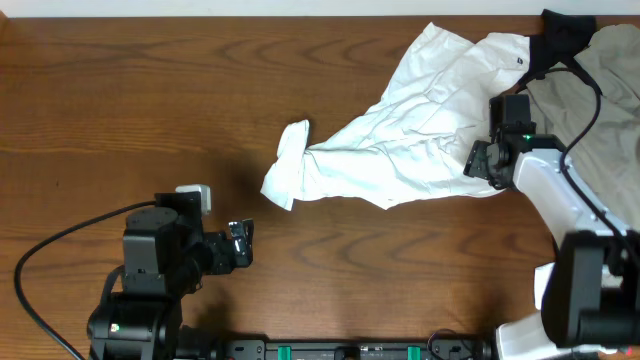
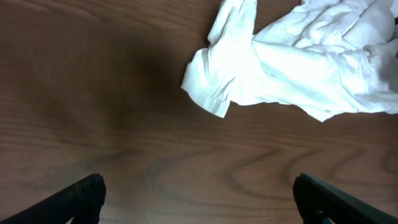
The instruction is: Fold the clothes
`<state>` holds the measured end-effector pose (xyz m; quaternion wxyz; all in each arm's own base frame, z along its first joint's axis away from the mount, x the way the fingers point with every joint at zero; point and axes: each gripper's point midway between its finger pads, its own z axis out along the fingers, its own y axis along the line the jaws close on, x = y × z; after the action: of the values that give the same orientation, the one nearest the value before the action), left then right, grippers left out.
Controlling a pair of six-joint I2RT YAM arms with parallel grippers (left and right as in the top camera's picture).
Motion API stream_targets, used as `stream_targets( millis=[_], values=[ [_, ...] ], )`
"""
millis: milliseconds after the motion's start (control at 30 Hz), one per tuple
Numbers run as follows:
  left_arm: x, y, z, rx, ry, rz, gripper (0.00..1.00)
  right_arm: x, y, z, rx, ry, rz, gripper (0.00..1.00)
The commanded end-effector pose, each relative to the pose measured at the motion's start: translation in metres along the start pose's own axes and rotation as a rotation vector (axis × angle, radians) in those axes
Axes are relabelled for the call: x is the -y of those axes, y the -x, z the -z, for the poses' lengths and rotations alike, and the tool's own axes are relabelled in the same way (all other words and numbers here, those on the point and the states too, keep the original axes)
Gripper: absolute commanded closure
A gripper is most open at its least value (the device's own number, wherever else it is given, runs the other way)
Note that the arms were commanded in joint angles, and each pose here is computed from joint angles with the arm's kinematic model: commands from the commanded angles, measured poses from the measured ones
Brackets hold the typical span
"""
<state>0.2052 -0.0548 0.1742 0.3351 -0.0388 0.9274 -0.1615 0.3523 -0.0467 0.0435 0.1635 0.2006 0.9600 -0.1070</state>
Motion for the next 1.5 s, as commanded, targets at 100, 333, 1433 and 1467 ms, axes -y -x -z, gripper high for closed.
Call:
stream_targets(
  millis=[100, 333, 1433, 1467],
  values=[
    [0.001, 0.004, 0.005, 0.011, 0.001, -0.001, 0.02, -0.006, -0.017, -0.038, -0.084, 0.0, 0.103, 0.25],
    [0.001, 0.003, 0.005, 0.008, 0.002, -0.001, 0.02, -0.016, -0.051, -0.056, -0.23, 0.051, 0.19, 0.27],
    [0.001, 0.004, 0.005, 0.009, 0.002, -0.001, 0.02, -0.235, -0.243, 0.06, -0.413, 0.611, 0.709, 0.33],
    [0.001, 0.004, 0.005, 0.01, 0.002, -0.001, 0.02, -0.235, -0.245, 0.06, -0.418, 0.607, 0.713, 0.33]
  ],
)
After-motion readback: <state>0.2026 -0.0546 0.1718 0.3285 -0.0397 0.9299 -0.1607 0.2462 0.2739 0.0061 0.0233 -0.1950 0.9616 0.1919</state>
